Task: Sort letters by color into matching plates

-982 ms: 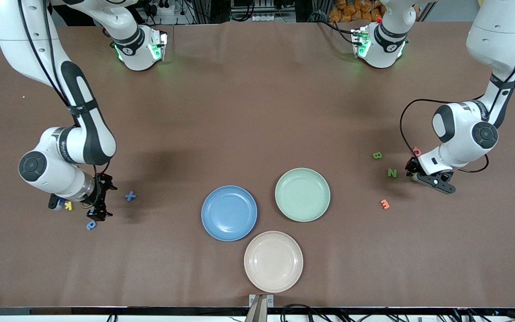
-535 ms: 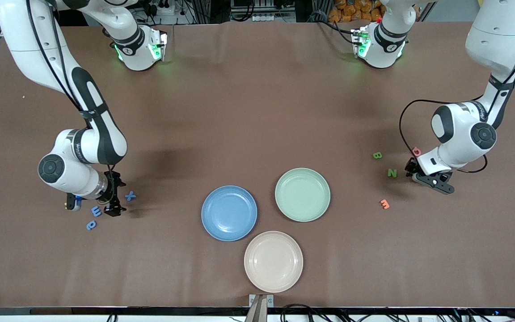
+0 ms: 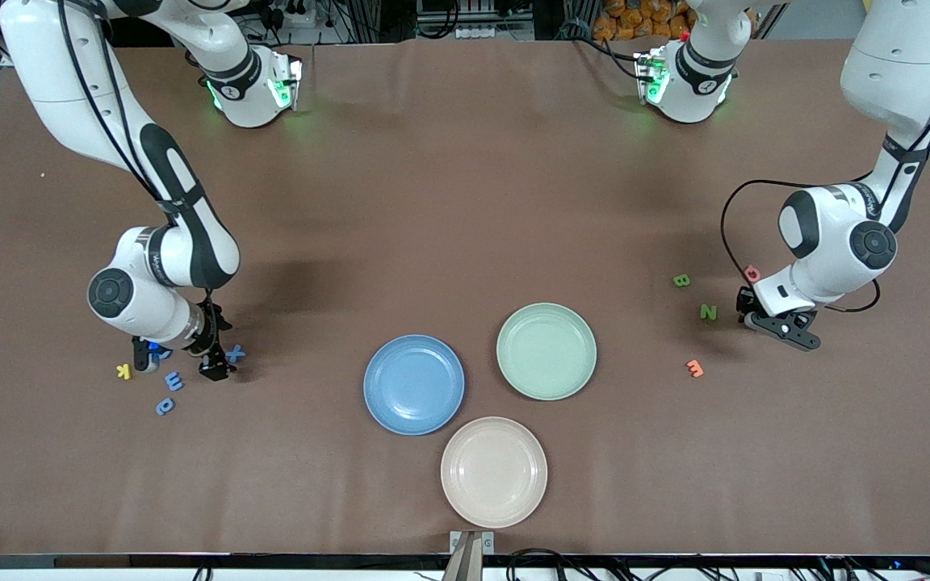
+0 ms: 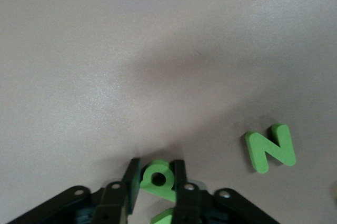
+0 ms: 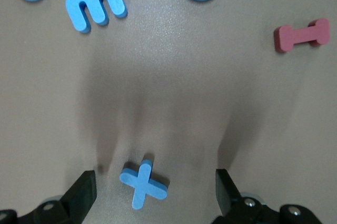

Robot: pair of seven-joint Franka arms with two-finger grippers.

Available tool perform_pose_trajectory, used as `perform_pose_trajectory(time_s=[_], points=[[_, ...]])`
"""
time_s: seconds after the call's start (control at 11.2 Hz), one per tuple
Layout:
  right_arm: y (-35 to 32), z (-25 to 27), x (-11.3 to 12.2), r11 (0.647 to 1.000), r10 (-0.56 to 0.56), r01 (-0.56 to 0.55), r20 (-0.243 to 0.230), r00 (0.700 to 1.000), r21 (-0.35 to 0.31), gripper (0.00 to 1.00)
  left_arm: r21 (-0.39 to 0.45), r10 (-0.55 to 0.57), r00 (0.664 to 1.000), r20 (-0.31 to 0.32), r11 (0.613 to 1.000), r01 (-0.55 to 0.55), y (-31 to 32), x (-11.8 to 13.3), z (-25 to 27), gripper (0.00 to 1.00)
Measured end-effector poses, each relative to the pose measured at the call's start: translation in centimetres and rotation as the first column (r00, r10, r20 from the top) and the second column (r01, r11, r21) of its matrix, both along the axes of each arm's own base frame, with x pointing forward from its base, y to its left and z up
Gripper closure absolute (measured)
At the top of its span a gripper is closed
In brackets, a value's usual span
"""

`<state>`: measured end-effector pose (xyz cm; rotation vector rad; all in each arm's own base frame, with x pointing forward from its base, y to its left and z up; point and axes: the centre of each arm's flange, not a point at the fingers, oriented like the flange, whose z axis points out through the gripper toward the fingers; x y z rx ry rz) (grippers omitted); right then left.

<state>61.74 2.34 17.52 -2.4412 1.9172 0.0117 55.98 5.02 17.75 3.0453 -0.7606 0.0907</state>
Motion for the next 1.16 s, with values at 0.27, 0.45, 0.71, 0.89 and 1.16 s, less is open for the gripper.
perform_pose_trajectory(time_s=[0.27, 0.45, 0.71, 0.89, 1.16], points=[[0.2, 0.0, 0.0, 1.000, 0.006, -0.006, 0.011, 1.000, 0.001, 0.04, 0.000, 0.000, 1.000, 0.001, 1.000, 0.000, 0.0, 0.0, 0.0, 0.71], [0.3, -0.5, 0.0, 1.000, 0.009, -0.009, 0.021, 1.000, 0.000, 0.18, 0.001, 0.001, 1.000, 0.005, 1.000, -0.001, 0.1, 0.1, 0.1, 0.71], [0.3, -0.8, 0.0, 1.000, 0.012, -0.012, 0.027, 1.000, -0.001, 0.24, 0.003, 0.001, 1.000, 0.027, 1.000, -0.001, 0.2, 0.9, 0.9, 0.71], [0.4, -0.6, 0.2, 1.000, 0.014, -0.014, 0.043, 0.999, -0.001, 0.44, 0.004, -0.003, 0.998, 0.062, 1.000, 0.003, -0.1, 2.1, 2.4, 0.71], [0.5, -0.5, 0.2, 1.000, 0.015, -0.015, 0.048, 0.999, -0.001, 0.52, -0.009, 0.000, 0.994, 0.107, 1.000, 0.001, -2.0, 3.7, 5.4, 0.71]])
